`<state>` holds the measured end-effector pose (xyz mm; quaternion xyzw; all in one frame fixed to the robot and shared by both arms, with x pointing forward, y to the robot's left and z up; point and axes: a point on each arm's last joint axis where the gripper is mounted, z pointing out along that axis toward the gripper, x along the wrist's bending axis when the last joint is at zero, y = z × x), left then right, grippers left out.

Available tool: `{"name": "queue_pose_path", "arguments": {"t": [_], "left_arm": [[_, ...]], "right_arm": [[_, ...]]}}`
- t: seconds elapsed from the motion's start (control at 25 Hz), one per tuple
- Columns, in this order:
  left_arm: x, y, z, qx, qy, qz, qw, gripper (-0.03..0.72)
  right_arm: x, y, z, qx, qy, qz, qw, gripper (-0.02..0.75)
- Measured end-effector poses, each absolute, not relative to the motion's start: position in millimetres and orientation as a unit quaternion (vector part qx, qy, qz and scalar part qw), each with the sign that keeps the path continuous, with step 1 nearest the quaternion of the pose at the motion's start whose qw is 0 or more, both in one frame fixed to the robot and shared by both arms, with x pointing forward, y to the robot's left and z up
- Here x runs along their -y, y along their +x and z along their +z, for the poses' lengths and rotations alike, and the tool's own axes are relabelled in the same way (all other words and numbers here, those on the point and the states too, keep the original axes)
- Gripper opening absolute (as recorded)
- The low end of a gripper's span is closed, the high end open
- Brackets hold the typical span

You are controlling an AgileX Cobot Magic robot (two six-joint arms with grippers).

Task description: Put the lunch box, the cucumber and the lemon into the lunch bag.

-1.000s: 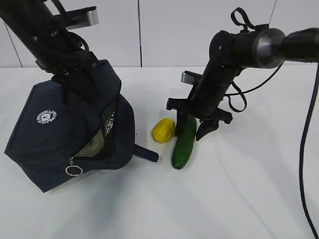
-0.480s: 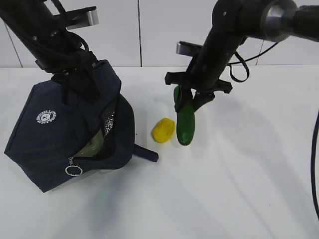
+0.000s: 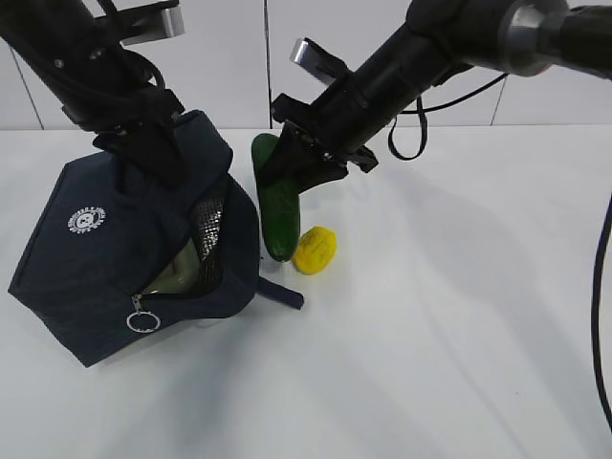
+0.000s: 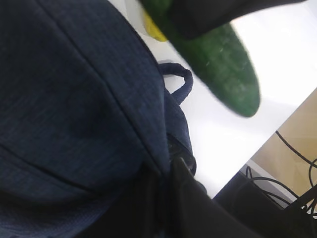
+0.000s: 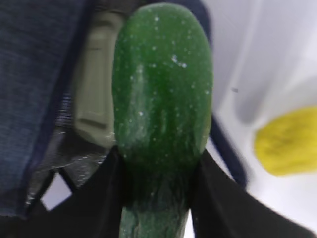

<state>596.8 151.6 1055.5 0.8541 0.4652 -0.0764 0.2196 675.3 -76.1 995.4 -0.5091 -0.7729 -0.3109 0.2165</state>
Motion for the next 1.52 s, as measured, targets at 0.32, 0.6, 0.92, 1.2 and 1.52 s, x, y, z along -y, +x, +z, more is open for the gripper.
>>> {"name": "queue_pose_path", "arguments": {"t": [0.32,0.6,0.92,1.2,1.52], "left_arm": [[-152,597,1056,-0.466,0.854,-0.074,0.221,0.016],[-152,597,1056,-0.466,0.853,-0.074,0.222,0.016],[-152,598,1056,-0.466,0.853,-0.072,0.223,0.016],[-152,598,1056,-0.466,0.853,-0.071,0.223,0.016],[-152,597,1057,-0.465,0.854,-0.072,0.223,0.016]], "right_arm": [[58,684,953,0.722,-0.496,-0.364,0.317,0.259],[38,685,942,0.687,-0.453,-0.439,0.36,0.258],[11,681,919,0.636,-0.441,-0.487,0.405,0.258],[5,681,912,0.626,-0.439,-0.499,0.408,0.438],[5,681,912,0.627,-0.439,-0.5,0.405,0.633]]}}
